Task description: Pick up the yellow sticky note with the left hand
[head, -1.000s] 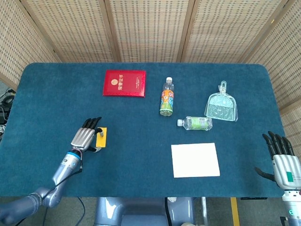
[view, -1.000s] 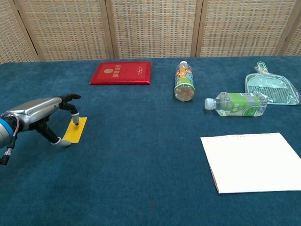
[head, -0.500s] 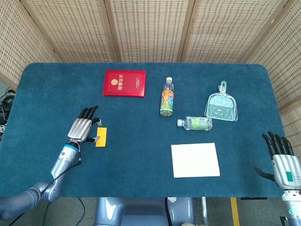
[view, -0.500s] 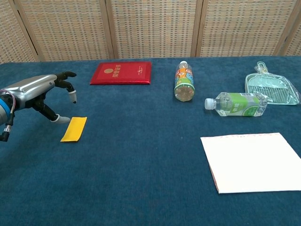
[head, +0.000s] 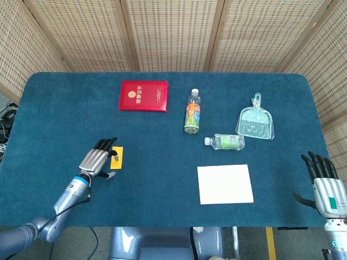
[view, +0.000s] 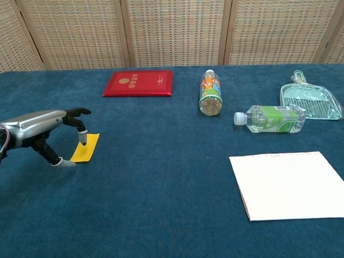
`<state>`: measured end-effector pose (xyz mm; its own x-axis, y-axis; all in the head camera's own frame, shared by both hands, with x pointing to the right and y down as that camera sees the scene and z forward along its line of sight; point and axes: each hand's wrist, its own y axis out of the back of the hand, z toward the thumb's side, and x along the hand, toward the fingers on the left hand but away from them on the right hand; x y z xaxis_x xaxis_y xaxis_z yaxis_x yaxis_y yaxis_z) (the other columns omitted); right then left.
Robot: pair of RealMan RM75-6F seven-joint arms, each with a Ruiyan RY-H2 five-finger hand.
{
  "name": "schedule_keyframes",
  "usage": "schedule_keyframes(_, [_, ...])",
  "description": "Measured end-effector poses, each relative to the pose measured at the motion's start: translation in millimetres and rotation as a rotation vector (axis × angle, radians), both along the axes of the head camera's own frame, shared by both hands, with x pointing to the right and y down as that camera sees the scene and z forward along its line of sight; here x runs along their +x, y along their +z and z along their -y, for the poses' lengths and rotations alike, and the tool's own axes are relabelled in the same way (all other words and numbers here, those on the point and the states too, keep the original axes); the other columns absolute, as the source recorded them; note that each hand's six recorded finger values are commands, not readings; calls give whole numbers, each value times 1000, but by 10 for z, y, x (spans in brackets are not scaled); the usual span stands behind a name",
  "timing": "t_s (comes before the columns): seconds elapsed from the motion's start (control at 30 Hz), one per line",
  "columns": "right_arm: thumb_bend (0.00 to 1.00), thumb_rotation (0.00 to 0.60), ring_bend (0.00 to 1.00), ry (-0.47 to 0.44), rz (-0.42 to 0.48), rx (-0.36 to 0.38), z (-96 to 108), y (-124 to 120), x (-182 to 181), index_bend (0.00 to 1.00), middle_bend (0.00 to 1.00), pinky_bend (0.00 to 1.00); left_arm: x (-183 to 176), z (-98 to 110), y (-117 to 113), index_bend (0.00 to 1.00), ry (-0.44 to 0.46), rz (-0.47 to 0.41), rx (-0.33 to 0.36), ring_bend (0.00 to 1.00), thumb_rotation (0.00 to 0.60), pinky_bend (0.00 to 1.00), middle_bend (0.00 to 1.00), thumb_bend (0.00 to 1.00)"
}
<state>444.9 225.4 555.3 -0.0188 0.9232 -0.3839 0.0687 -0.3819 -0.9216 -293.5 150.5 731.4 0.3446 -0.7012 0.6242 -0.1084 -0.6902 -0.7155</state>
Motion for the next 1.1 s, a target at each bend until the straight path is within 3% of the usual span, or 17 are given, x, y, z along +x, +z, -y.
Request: schedule_keyframes(1.1, [0,600,0,4,3,-5,2,9,16,64,0,0,-6,94,202,484,-44,39,-16,0,600,0,0,248])
